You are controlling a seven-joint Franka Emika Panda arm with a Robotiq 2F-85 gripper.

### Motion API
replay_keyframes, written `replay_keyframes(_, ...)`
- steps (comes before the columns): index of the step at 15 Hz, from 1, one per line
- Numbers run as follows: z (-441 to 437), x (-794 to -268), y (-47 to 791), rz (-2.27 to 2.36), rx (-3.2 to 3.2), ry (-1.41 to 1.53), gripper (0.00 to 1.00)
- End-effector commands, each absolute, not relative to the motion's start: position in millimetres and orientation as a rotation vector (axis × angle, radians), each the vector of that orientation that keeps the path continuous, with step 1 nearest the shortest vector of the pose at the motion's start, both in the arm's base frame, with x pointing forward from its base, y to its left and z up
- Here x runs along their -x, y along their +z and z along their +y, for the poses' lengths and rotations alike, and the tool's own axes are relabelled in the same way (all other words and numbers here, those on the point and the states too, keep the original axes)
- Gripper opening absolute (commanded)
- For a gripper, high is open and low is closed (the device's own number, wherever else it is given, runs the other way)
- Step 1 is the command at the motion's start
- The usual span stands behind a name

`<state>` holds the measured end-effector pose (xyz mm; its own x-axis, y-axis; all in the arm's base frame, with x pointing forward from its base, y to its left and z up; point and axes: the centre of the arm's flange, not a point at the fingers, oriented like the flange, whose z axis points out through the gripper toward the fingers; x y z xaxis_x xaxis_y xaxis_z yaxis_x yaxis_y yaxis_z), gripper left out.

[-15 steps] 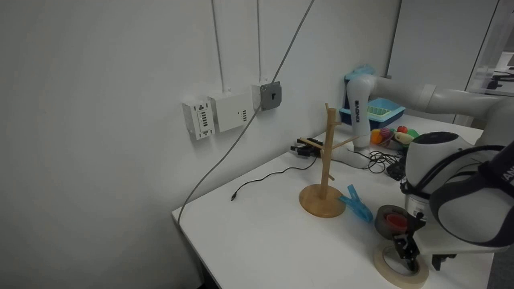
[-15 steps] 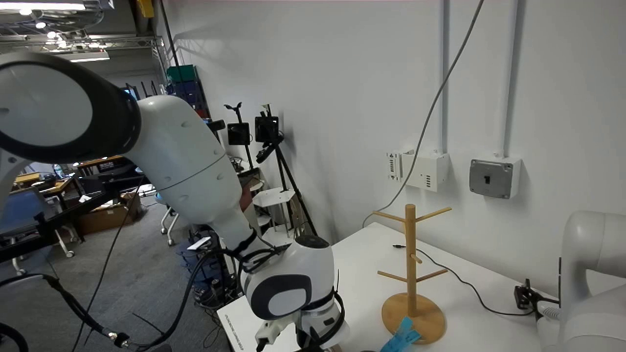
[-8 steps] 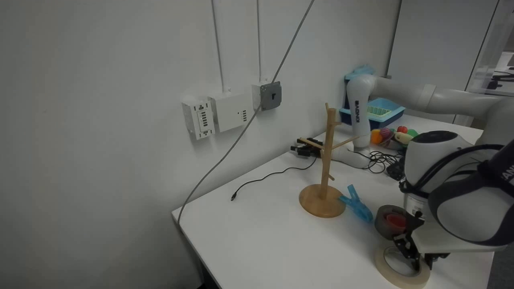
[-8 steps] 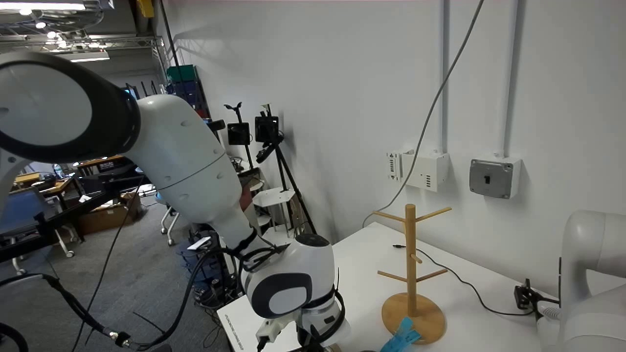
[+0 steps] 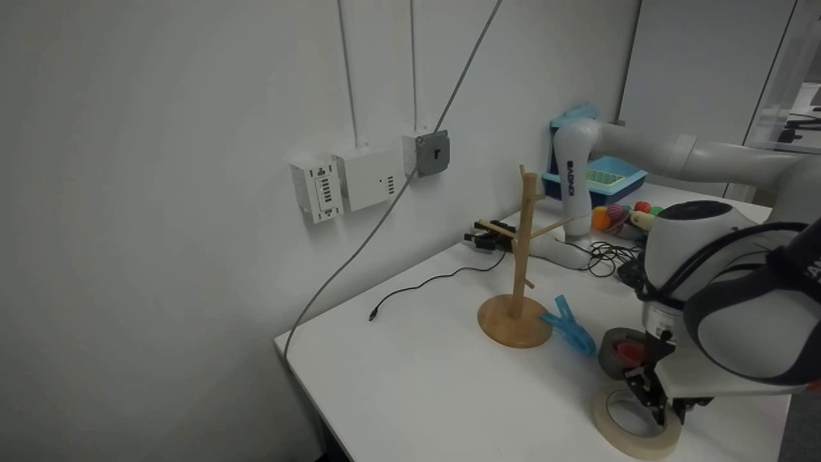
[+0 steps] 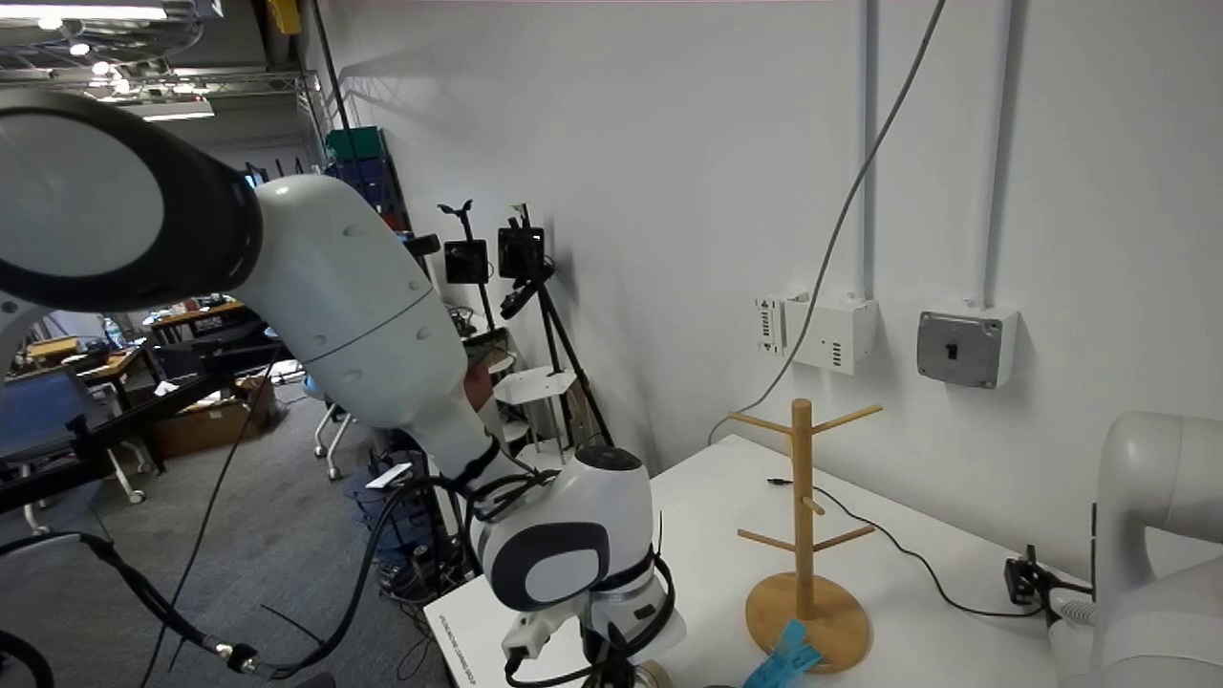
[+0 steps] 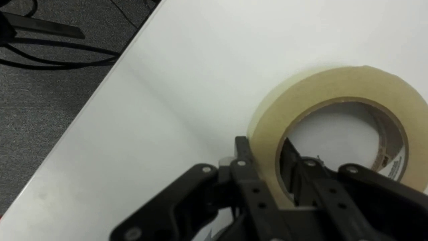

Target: Hang the smaller tape on the wooden rack

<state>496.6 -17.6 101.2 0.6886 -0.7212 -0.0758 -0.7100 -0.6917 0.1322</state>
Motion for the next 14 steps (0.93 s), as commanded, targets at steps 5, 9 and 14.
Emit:
replay_keyframes(5,-21,-492,152,-1.101,-2.855,-0.187,0.06)
replay_keyframes(9,-25,-492,170,-1.095,-2.866,-0.175,0.06)
replay_keyframes(14,-36,-496,195,-1.125,-2.873,-0.119,0.06)
